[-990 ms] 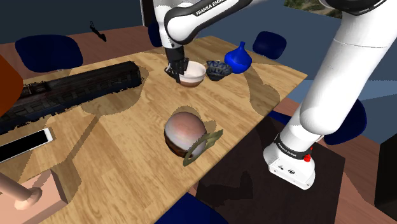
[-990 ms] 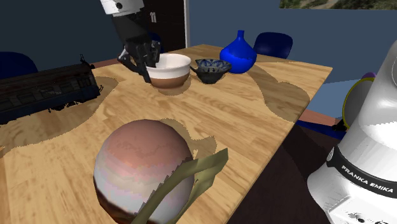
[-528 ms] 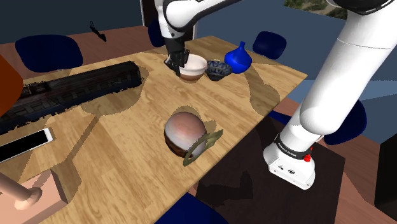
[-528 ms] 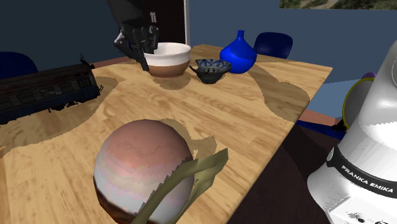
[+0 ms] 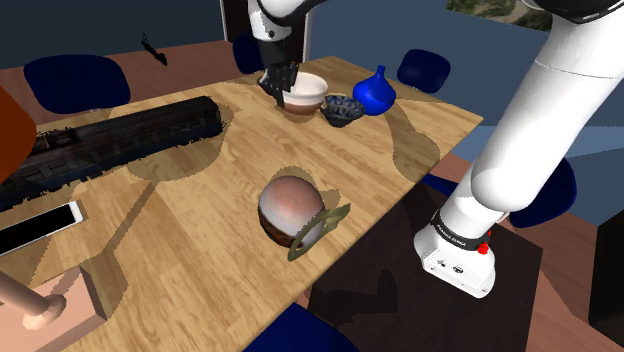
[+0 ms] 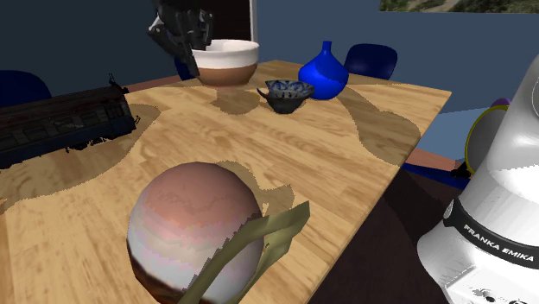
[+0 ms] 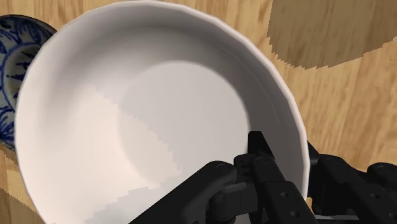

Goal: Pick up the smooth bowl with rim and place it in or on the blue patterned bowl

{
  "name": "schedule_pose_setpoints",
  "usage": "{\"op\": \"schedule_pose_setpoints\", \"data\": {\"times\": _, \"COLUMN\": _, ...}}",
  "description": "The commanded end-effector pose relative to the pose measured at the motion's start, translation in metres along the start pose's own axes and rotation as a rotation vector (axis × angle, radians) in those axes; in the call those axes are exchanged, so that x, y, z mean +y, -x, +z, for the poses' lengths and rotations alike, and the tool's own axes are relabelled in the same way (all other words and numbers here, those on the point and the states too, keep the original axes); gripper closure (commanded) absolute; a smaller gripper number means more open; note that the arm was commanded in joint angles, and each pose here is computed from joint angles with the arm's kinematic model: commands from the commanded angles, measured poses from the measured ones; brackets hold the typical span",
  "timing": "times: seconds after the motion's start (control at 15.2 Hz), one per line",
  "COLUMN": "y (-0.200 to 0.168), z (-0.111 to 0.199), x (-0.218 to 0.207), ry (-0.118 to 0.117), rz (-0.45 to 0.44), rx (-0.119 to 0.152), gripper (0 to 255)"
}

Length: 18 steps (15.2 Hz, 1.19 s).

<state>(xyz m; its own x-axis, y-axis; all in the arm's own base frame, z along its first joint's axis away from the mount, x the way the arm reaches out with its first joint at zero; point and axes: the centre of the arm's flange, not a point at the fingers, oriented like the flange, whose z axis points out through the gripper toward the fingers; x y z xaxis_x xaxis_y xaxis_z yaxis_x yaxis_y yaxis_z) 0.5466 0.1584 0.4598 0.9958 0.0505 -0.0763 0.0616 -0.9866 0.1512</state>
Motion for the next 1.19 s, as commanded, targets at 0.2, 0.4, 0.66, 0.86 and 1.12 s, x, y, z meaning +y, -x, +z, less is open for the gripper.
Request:
{"op": "schedule_pose_setpoints", "data": {"times": 0.2, "y": 0.005, "z": 0.001, "x": 0.052, "ry": 0.0, "rz": 0.0, "rx": 0.0, "gripper": 255}}
{"op": "schedule_pose_setpoints", "data": {"times": 0.4, "y": 0.007, "z": 0.005, "x": 0.091, "ry": 0.0, "rz": 0.0, "rx": 0.0, "gripper": 255}}
{"op": "schedule_pose_setpoints", "data": {"times": 0.66, "y": 0.011, "z": 0.011, "x": 0.144, "ry": 0.0, "rz": 0.0, "rx": 0.0, "gripper": 255}}
{"op": "schedule_pose_setpoints", "data": {"times": 0.86, "y": 0.014, "z": 0.015, "x": 0.183, "ry": 0.0, "rz": 0.0, "rx": 0.0, "gripper": 255}}
{"op": "schedule_pose_setpoints", "data": {"times": 1.12, "y": 0.018, "z": 0.021, "x": 0.237, "ry": 0.0, "rz": 0.0, "rx": 0.0, "gripper": 255}}
